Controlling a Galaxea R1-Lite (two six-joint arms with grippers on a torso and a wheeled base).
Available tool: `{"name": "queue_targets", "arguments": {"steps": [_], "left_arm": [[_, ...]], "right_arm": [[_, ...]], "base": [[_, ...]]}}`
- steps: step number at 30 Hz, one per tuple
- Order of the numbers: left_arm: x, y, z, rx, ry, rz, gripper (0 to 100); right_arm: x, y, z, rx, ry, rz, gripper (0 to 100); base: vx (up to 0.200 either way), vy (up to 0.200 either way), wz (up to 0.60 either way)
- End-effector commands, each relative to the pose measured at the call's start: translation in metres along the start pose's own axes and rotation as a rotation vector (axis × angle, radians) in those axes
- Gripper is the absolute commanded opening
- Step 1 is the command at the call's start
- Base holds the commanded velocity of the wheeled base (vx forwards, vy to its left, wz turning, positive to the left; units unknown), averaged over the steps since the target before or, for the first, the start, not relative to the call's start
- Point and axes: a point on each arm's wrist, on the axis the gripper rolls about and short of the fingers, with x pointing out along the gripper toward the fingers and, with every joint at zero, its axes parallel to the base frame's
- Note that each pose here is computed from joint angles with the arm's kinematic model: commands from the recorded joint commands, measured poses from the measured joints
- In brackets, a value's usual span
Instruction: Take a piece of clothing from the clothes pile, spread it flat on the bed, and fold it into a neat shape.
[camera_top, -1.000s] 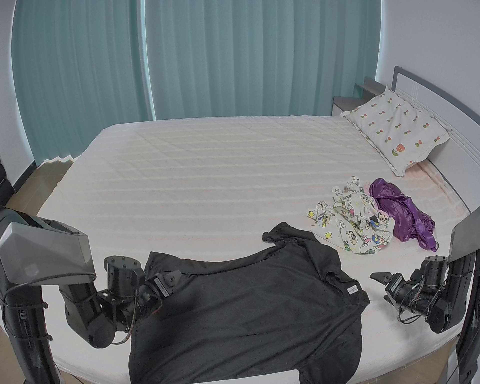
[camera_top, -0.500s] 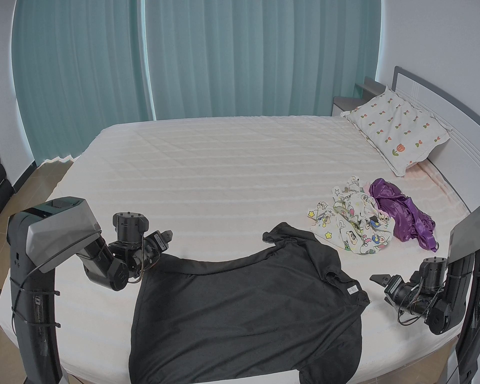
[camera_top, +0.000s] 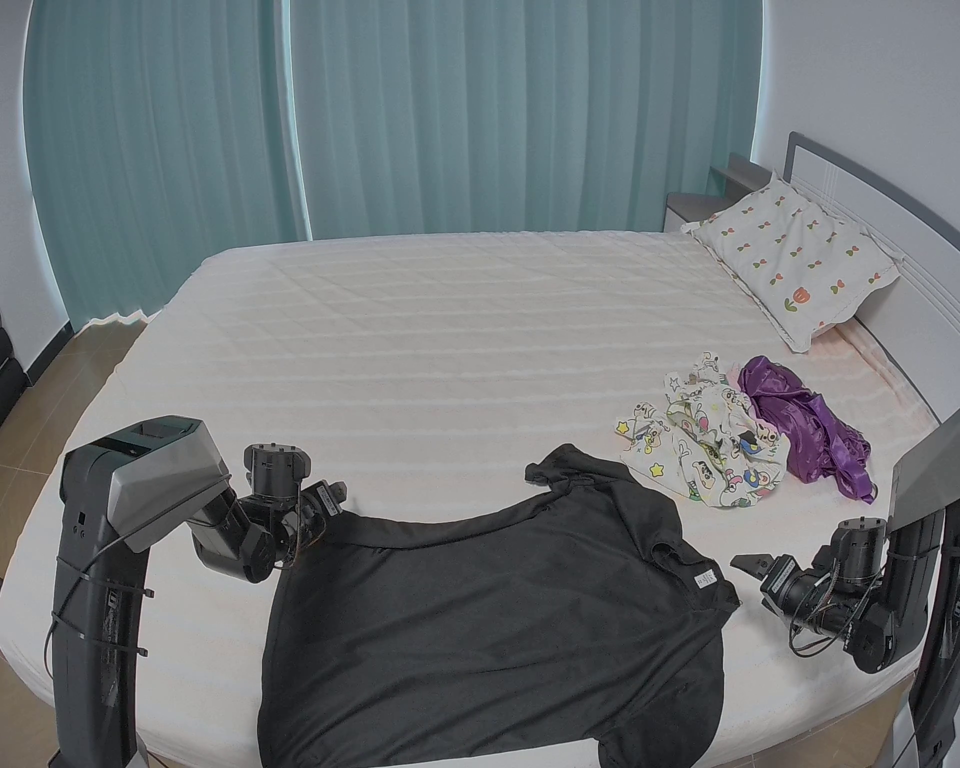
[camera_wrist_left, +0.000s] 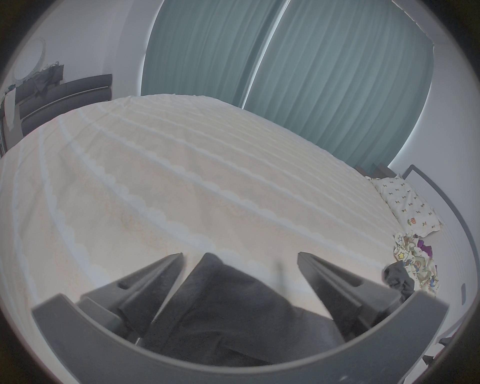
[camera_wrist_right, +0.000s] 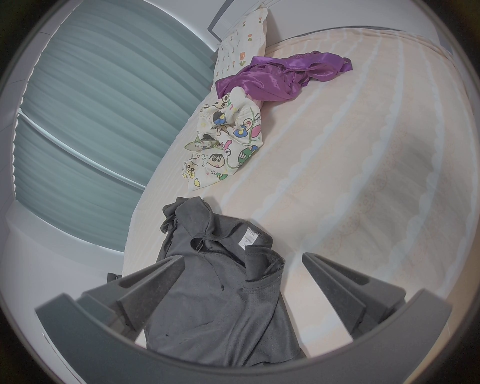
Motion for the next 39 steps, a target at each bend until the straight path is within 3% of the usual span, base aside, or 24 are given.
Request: {"name": "queue_targets", "arguments": {"steps": [1,9,18,25,29,35,36,37,39], "left_arm": [[0.003,0.003,-0.01,0.006,0.025,0.012,0],[0.008,0.011,0.003,-0.015,-0.011,0.026,0],[0.01,0.044,0.033,-0.07,-0.096,0.118,0],[0.011,0.047,0.039,-0.086,-0.135,0.109,0],[0.011,0.049,0.041,-0.092,-0.148,0.109,0],[0.009,0.052,0.039,-0.094,-0.138,0.118,0],[0.009,0.054,0.036,-0.093,-0.129,0.121,0],[0.009,0.054,0.035,-0.094,-0.125,0.12,100],[0.009,0.054,0.034,-0.094,-0.121,0.119,100]], "right_arm": [[0.001,0.0,0.0,-0.002,-0.003,0.007,100],[0.005,0.005,0.006,-0.012,-0.032,0.035,100],[0.014,0.012,0.014,-0.036,-0.068,0.073,100],[0.031,0.027,0.021,-0.074,-0.101,0.138,100],[0.048,0.049,0.027,-0.137,-0.097,0.181,100],[0.076,0.076,0.038,-0.157,-0.09,0.216,100],[0.087,0.091,0.042,-0.165,-0.068,0.219,100],[0.091,0.1,0.043,-0.171,-0.057,0.222,100],[0.098,0.11,0.044,-0.176,-0.037,0.223,100]], "base": [[0.0,0.0,0.0],[0.0,0.0,0.0],[0.0,0.0,0.0],[0.0,0.0,0.0],[0.0,0.0,0.0],[0.0,0.0,0.0],[0.0,0.0,0.0],[0.0,0.0,0.0],[0.0,0.0,0.0]]}}
